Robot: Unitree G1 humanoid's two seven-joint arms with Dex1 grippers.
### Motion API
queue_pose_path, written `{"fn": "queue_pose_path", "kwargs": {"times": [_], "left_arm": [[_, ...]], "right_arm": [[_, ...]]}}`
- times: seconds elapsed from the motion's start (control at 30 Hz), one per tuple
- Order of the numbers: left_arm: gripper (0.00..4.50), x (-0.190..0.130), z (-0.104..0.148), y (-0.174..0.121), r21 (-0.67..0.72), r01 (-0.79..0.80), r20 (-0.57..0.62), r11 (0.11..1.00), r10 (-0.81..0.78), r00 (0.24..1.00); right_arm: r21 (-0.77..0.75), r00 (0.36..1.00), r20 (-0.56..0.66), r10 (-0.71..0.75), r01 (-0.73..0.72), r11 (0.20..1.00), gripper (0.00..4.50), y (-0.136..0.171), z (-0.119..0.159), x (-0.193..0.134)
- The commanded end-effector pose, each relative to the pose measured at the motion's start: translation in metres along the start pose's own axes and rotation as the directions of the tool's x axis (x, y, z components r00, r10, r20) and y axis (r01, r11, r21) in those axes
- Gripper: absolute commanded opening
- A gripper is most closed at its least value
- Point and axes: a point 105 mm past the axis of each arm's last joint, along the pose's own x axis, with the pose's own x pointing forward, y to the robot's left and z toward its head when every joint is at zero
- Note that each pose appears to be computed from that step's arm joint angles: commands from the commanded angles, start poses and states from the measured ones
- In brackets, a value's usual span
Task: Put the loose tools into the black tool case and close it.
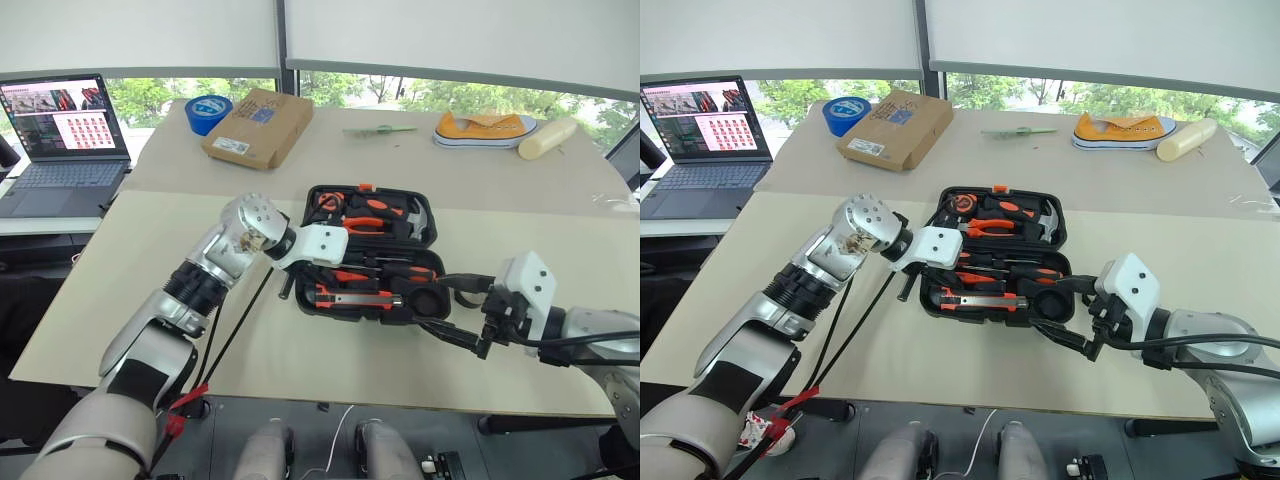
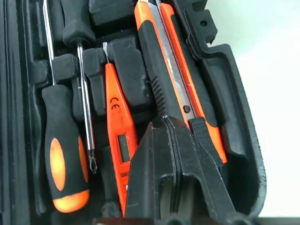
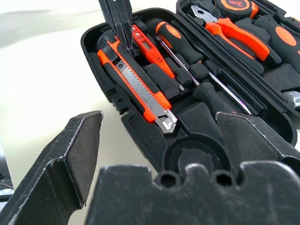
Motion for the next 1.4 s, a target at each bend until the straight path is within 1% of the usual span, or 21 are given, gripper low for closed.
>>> {"fn": "queue_pose_path", "kwargs": {"times": [0.03, 0.43, 0.53, 0.6, 0.73, 0.83, 0.9, 1.0, 1.17, 1.3, 1.4], "left_arm": [[0.04, 0.010, -0.008, -0.010, 0.018, 0.040, -0.034, 0.999, -0.039, 0.999], [0.04, 0.028, -0.012, -0.020, 0.057, 0.088, -0.058, 0.994, -0.085, 0.995], [0.04, 0.026, -0.007, -0.012, 0.076, 0.053, -0.048, 0.996, -0.049, 0.998], [0.04, 0.017, 0.000, 0.000, 0.072, 0.002, -0.018, 0.997, 0.000, 1.000], [0.04, -0.002, 0.022, 0.017, 0.035, -0.060, 0.111, 0.998, 0.056, 0.992], [0.04, -0.012, 0.034, 0.018, 0.064, -0.054, 0.167, 0.996, 0.043, 0.985], [0.04, -0.010, 0.037, 0.013, 0.079, -0.032, 0.172, 0.996, 0.018, 0.985], [0.04, 0.000, 0.030, 0.008, 0.113, -0.021, 0.127, 0.993, 0.007, 0.992], [0.04, 0.021, 0.015, 0.007, 0.144, -0.028, 0.043, 0.989, 0.022, 0.999], [0.04, 0.034, 0.005, -0.002, 0.167, 0.026, -0.010, 0.986, -0.025, 1.000], [0.04, 0.039, -0.003, -0.006, 0.188, 0.048, -0.043, 0.981, -0.040, 0.998]], "right_arm": [[-0.041, 1.000, 0.028, -0.009, 0.010, 0.999, 4.50, -0.001, 0.010, -0.003], [-0.029, 1.000, 0.026, -0.016, 0.016, 0.999, 4.50, -0.001, 0.007, -0.001], [-0.027, 1.000, 0.025, -0.018, 0.019, 0.999, 4.50, -0.001, 0.007, -0.001], [-0.026, 0.999, 0.024, -0.021, 0.021, 0.999, 4.50, -0.001, 0.007, -0.002], [-0.024, 1.000, 0.021, -0.023, 0.023, 0.999, 4.50, -0.003, 0.005, -0.002], [-0.019, 0.999, 0.021, -0.026, 0.027, 0.999, 4.50, -0.004, 0.005, -0.002], [-0.018, 0.999, 0.022, -0.024, 0.024, 1.000, 4.50, -0.004, 0.005, -0.002], [-0.018, 0.999, 0.023, -0.022, 0.023, 1.000, 4.50, -0.005, 0.005, 0.000], [-0.019, 1.000, 0.022, -0.020, 0.020, 1.000, 4.50, -0.004, 0.005, 0.000], [-0.017, 1.000, 0.022, -0.022, 0.022, 1.000, 4.50, -0.004, 0.005, -0.001], [-0.017, 0.999, 0.021, -0.024, 0.025, 1.000, 4.50, -0.004, 0.005, -0.001]]}}
